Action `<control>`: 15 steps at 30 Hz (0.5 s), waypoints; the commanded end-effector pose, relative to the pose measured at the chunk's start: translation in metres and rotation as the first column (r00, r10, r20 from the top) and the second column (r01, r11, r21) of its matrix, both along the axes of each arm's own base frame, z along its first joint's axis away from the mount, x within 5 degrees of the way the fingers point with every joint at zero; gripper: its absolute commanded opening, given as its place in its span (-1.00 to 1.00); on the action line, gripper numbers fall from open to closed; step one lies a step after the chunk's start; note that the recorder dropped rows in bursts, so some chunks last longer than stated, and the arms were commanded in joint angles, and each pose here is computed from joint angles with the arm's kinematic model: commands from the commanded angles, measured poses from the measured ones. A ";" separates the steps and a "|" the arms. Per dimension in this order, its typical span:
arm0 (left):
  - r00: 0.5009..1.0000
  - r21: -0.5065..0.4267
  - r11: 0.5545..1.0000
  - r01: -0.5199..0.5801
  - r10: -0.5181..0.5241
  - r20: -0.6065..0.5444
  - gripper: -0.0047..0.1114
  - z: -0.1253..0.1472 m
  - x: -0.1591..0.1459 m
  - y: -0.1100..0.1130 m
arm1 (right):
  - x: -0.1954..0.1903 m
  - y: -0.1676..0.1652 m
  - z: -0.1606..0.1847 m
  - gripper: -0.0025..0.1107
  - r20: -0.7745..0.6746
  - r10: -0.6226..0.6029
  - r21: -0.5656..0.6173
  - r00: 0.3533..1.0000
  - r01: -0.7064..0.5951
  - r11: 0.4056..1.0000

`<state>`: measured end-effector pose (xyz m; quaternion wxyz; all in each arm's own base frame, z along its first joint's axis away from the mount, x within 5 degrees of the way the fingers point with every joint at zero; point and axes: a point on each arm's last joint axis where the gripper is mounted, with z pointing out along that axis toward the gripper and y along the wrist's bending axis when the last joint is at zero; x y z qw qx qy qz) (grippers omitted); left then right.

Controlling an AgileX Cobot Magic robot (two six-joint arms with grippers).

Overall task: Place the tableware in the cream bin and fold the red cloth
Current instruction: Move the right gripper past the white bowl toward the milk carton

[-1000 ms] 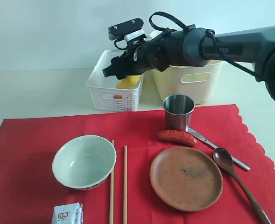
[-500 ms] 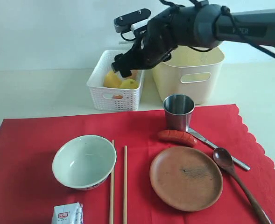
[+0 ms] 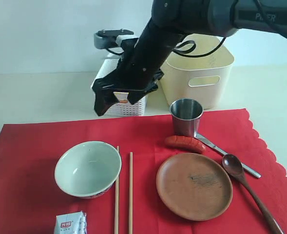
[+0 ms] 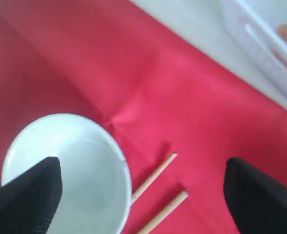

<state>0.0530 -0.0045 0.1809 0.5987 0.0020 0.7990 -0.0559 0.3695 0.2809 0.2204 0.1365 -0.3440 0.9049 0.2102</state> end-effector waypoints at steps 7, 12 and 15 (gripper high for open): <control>1.000 -0.001 1.000 -0.002 0.002 0.011 -0.92 0.000 0.000 0.000 | -0.107 0.047 0.021 0.55 0.132 0.214 -0.107 0.968 -0.201 0.974; 1.000 -0.001 1.000 -0.002 0.002 0.011 -0.92 0.000 0.000 0.000 | -0.136 0.055 0.029 0.55 0.153 0.091 -0.046 0.984 -0.084 0.995; 1.000 -0.001 1.000 -0.002 0.002 0.011 -0.92 0.000 0.000 0.000 | -0.194 0.121 0.047 0.54 0.235 -0.030 0.340 0.972 -0.053 0.939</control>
